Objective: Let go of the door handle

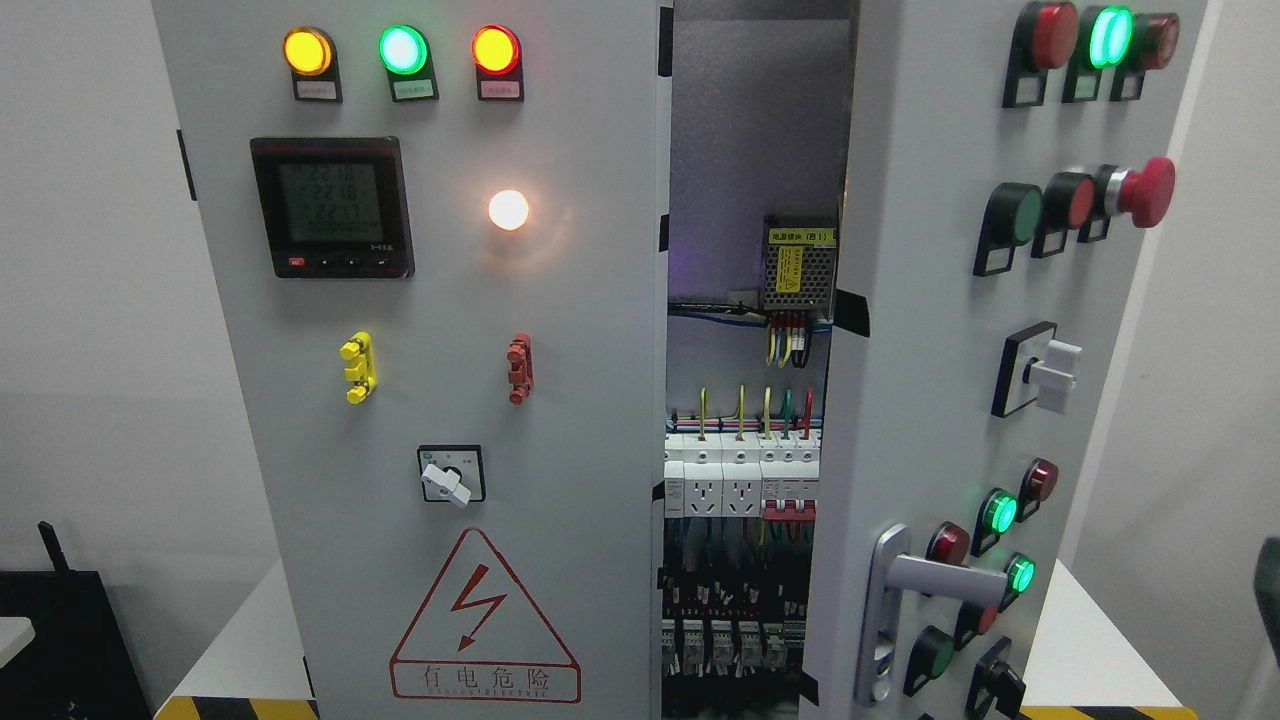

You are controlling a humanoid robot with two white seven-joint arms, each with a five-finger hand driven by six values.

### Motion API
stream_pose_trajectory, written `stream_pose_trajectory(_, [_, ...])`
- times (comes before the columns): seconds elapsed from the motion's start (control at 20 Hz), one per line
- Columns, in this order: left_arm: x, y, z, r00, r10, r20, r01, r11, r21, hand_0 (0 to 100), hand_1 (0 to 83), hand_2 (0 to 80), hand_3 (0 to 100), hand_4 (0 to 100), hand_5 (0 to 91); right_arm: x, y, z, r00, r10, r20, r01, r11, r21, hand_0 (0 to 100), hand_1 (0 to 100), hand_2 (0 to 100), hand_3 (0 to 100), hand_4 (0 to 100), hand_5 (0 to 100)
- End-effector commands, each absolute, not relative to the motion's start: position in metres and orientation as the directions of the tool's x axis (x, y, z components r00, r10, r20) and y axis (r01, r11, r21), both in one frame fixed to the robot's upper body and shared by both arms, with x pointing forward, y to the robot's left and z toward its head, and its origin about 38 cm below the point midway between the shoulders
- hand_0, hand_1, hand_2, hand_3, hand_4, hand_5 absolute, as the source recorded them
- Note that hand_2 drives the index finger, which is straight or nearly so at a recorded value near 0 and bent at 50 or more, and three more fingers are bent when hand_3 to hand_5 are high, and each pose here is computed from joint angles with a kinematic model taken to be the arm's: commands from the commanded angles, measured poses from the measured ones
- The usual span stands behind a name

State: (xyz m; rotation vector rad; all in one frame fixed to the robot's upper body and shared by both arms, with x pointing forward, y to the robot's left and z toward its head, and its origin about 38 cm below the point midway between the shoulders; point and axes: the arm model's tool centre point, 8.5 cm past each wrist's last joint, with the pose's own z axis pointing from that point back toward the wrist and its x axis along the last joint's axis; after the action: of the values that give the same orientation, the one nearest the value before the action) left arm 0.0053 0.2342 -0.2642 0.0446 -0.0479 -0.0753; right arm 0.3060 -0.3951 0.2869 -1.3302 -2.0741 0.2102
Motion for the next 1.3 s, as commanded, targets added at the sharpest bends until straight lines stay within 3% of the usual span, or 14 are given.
stream_pose_trajectory(0.0, [0.004, 0.234, -0.264, 0.996, -0.075, 0.041, 0.073, 0.996, 0.047, 12, 38.9, 0.0, 0, 0, 0.0, 0.262, -0.427, 0.200, -0.033, 0.779, 0.627, 0.729, 0.448, -0.518, 52, 23, 40, 70, 61, 65])
stream_pose_trajectory(0.2, [0.004, 0.234, -0.264, 0.996, -0.075, 0.041, 0.073, 0.996, 0.045, 12, 38.9, 0.0, 0, 0, 0.0, 0.234, -0.432, 0.135, 0.105, 0.668, 0.737, 0.657, 0.509, -0.556, 52, 20, 31, 55, 47, 43])
stream_pose_trajectory(0.3, [0.004, 0.234, -0.264, 0.996, -0.075, 0.039, 0.073, 0.996, 0.047, 12, 38.9, 0.0, 0, 0, 0.0, 0.221, -0.436, 0.105, 0.172, 0.600, 0.781, 0.621, 0.550, -0.559, 52, 19, 28, 48, 41, 37])
stream_pose_trajectory(0.55, [0.004, 0.234, -0.264, 0.996, -0.075, 0.041, 0.073, 0.996, 0.047, 12, 38.9, 0.0, 0, 0, 0.0, 0.178, -0.443, 0.029, 0.365, 0.462, 0.809, 0.522, 0.617, -0.588, 55, 12, 16, 26, 20, 16])
stream_pose_trajectory(0.8, [0.004, 0.234, -0.264, 0.996, -0.075, 0.041, 0.073, 0.996, 0.047, 12, 38.9, 0.0, 0, 0, 0.0, 0.136, -0.447, -0.034, 0.526, 0.388, 0.757, 0.440, 0.637, -0.633, 52, 9, 13, 20, 17, 12])
stream_pose_trajectory(1.25, [0.004, 0.234, -0.264, 0.996, -0.075, 0.041, 0.073, 0.996, 0.047, 12, 38.9, 0.0, 0, 0, 0.0, 0.065, -0.440, -0.124, 0.728, 0.284, 0.624, 0.278, 0.710, -0.647, 47, 14, 12, 14, 10, 3])
